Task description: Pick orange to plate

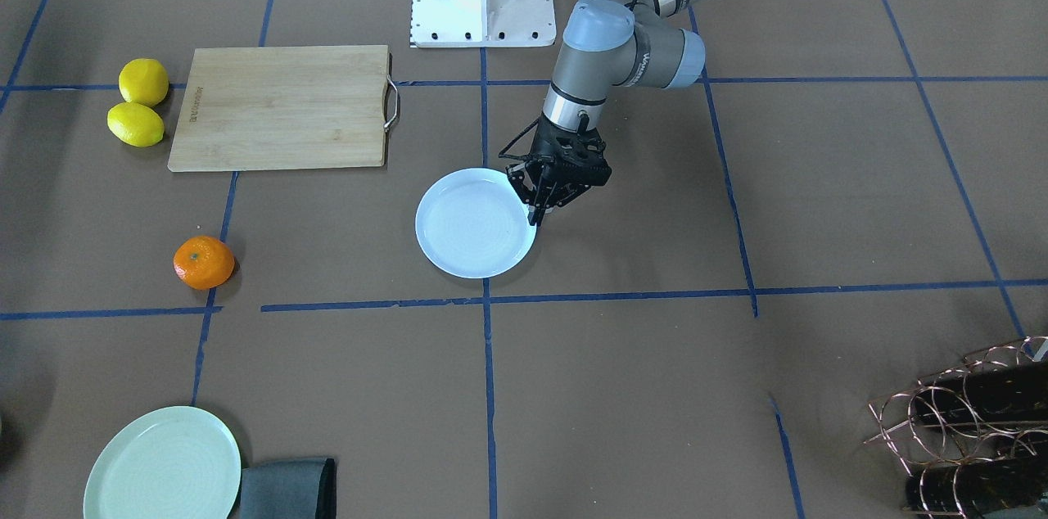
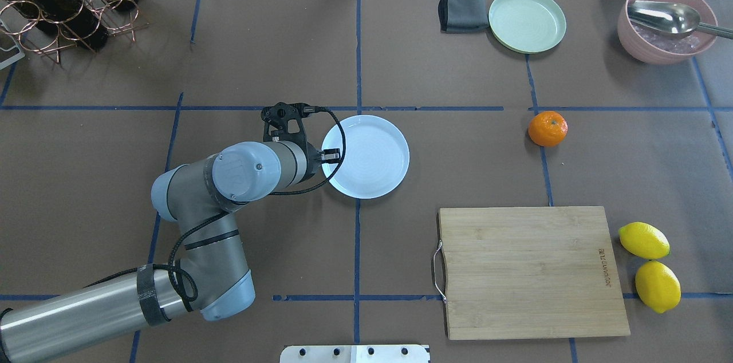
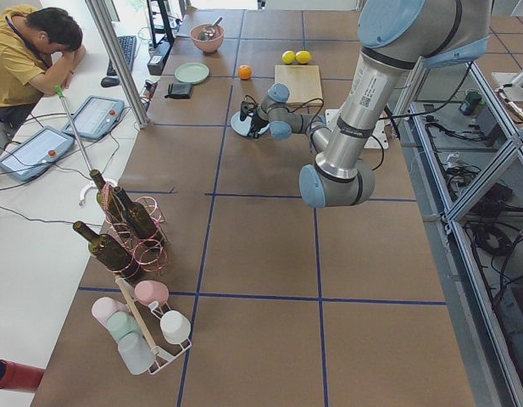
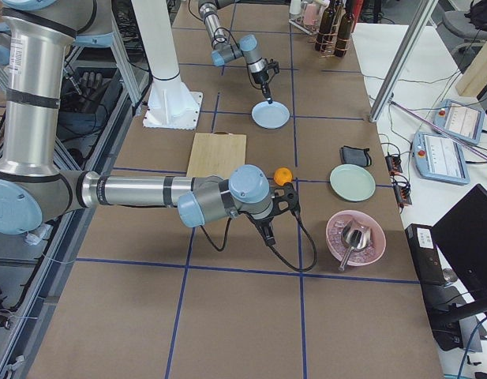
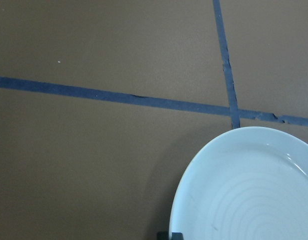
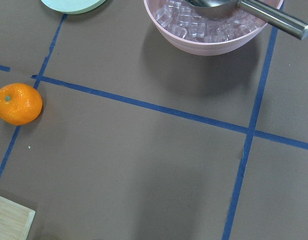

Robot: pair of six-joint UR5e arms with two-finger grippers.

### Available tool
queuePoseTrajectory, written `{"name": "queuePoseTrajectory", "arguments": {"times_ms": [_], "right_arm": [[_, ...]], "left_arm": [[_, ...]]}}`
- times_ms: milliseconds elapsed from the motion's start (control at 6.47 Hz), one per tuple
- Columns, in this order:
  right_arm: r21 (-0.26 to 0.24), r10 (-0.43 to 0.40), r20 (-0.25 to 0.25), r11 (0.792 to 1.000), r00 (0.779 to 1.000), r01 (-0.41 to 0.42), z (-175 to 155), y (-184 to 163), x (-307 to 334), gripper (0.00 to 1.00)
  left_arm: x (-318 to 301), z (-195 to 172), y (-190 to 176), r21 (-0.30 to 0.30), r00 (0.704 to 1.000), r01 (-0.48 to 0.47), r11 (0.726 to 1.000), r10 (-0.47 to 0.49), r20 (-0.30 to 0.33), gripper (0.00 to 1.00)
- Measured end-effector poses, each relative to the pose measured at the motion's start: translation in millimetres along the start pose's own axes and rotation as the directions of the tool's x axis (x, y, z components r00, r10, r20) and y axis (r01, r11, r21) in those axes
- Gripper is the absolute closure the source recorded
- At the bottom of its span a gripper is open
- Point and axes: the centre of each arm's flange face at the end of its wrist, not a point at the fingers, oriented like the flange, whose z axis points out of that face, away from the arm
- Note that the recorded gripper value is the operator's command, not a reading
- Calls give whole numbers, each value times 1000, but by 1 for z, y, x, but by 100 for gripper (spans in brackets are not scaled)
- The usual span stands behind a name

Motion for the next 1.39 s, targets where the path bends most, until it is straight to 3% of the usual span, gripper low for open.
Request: {"name": "queuePoseTrajectory", "arguments": {"times_ms": [309,618,773,927,1082,1236,1391], "right_arm": [[3,-7,4,1000,1000,7,-1,-1,-2,0],[34,-56,10,998,998,56,-7,-10,-18,0],[45,-70,14,997,997,70,-6,-24,-31,0],[50,-36,30,998,999,34,-3,-45,-51,0],[43,2,42,999,999,-4,4,-60,-69,0],[36,-11,15,999,1000,10,17,-71,-90,0],[23,-50,-17,998,999,51,33,-85,-117,0]], "left_arm": [[3,-17,-15,5,999,-17,1000,17,-27,0],[-55,-70,-76,-20,986,-162,987,161,-45,0],[-123,-110,-113,-49,961,-274,960,273,-40,0],[-205,-148,-147,-83,921,-390,917,390,-14,0],[-290,-185,-180,-103,862,-499,861,505,40,0],[-373,-222,-211,-162,822,-545,822,563,90,0],[-440,-250,-230,-266,826,-509,818,552,118,0]]}}
